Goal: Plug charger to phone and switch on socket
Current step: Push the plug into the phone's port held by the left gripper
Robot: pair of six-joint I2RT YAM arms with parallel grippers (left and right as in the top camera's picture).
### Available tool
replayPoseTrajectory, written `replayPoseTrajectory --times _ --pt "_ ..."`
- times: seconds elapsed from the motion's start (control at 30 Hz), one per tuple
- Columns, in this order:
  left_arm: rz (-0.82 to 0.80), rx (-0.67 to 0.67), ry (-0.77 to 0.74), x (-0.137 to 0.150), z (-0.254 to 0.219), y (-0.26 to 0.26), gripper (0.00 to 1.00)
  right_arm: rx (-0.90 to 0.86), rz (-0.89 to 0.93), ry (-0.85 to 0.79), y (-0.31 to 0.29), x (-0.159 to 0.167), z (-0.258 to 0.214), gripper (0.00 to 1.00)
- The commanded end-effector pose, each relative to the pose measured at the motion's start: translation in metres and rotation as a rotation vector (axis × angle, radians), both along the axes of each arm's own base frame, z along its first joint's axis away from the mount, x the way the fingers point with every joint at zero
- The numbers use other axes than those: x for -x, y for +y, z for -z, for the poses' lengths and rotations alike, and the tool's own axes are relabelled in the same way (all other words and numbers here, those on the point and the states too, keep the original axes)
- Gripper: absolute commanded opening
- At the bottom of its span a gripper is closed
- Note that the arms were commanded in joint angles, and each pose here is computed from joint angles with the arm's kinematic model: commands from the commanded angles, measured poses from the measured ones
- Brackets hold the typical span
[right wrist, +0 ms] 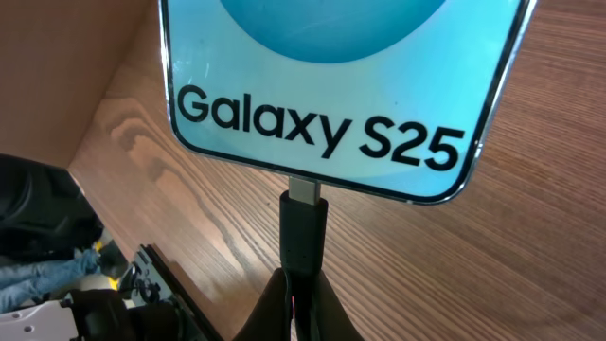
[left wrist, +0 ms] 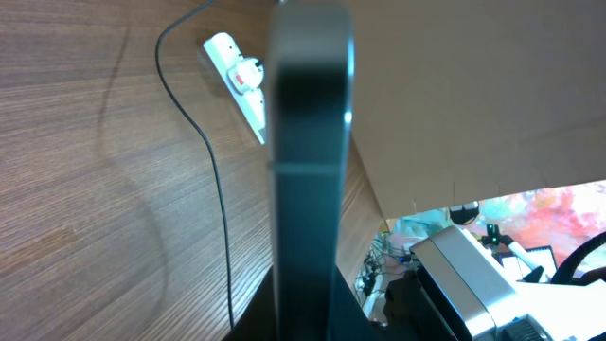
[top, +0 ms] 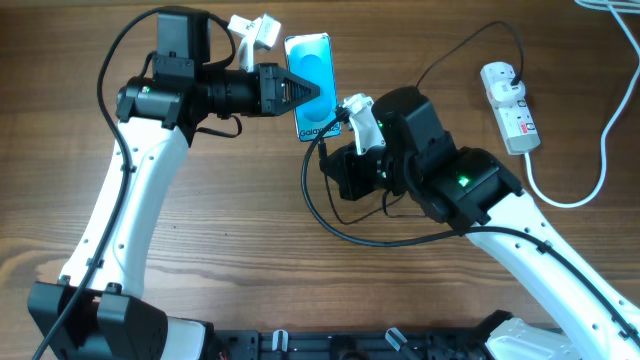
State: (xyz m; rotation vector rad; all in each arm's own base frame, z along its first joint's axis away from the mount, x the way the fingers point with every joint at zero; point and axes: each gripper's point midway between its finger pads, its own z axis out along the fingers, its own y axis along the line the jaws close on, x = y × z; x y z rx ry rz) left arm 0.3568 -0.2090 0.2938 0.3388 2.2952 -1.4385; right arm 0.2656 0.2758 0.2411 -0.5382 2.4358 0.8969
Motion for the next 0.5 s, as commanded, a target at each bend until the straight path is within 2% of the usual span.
replayPoseTrajectory --times 0.0,0.47 --pt "0.034 0.028 -0.028 0.0021 -0.0068 -0.0021 0.04 -0.041 0.000 -0.035 0.0023 -0.0006 -0.0205 0.04" --pt "0.037 0.034 -0.022 0.0031 -0.0077 -0.0028 0.04 -0.041 0.000 -0.031 0.0022 -0.0002 -0.0202 0.04"
